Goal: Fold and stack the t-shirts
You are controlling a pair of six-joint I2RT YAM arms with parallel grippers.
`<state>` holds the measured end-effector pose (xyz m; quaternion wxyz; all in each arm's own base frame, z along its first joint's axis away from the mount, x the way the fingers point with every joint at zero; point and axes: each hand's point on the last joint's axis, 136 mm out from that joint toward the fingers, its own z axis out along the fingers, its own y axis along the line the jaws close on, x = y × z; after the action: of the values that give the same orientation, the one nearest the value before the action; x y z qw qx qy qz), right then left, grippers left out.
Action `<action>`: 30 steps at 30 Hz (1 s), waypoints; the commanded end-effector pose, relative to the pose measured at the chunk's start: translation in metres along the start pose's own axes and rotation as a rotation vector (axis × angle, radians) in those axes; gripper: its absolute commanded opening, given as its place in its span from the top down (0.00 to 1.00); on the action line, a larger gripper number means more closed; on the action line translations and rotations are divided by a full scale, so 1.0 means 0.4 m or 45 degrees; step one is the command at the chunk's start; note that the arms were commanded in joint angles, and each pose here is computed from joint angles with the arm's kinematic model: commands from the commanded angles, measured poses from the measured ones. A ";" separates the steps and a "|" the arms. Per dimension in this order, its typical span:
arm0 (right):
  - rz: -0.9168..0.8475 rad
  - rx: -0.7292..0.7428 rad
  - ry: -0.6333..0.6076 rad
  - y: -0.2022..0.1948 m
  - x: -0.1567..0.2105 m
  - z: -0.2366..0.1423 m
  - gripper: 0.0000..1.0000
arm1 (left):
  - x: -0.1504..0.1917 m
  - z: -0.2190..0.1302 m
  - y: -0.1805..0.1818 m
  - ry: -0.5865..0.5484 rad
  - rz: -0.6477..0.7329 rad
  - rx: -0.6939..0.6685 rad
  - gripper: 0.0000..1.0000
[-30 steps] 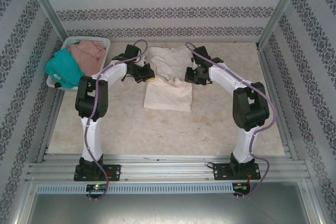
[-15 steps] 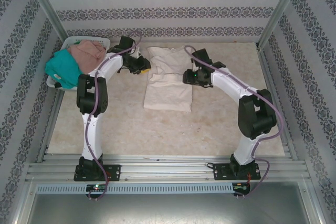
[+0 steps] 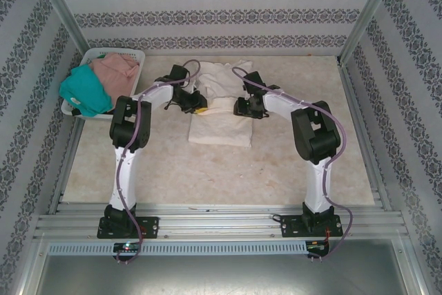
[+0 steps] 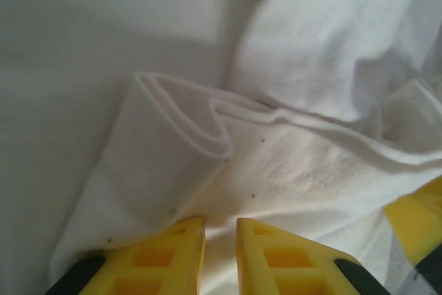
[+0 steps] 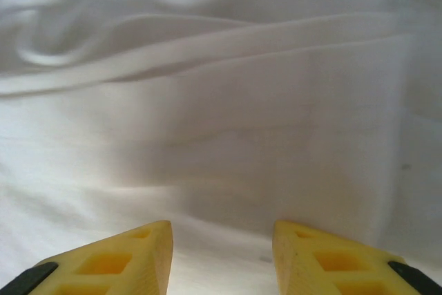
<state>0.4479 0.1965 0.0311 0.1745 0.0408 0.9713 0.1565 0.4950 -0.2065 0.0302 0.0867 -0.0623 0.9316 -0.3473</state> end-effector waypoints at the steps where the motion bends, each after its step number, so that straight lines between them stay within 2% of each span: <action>1: 0.032 0.014 -0.016 -0.032 0.003 -0.025 0.54 | -0.005 -0.034 0.094 -0.070 -0.050 -0.141 0.80; 6: 0.003 -0.034 -0.044 -0.023 0.005 -0.074 0.54 | 0.001 -0.076 0.087 -0.124 -0.057 -0.150 0.80; 10: -0.059 -0.071 -0.129 0.047 0.013 -0.140 0.55 | 0.005 -0.121 0.042 -0.173 -0.026 -0.142 0.80; 13: -0.140 -0.076 -0.097 0.109 0.067 -0.134 0.55 | 0.036 -0.154 0.017 -0.196 -0.011 -0.148 0.79; 16: -0.127 -0.042 -0.052 0.110 0.141 -0.114 0.54 | 0.095 -0.172 0.021 -0.195 -0.003 -0.165 0.74; 22: -0.125 -0.007 -0.015 0.093 0.256 -0.117 0.51 | 0.218 -0.147 0.079 -0.140 -0.032 -0.157 0.60; 30: -0.123 0.074 0.065 0.014 0.339 -0.080 0.57 | 0.284 -0.087 0.093 -0.077 -0.025 -0.069 0.60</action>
<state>0.3184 0.2241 0.0213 0.1565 -0.0184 0.9778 0.1384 0.3837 -0.1615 0.0264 0.1140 -0.1007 0.9428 -0.2965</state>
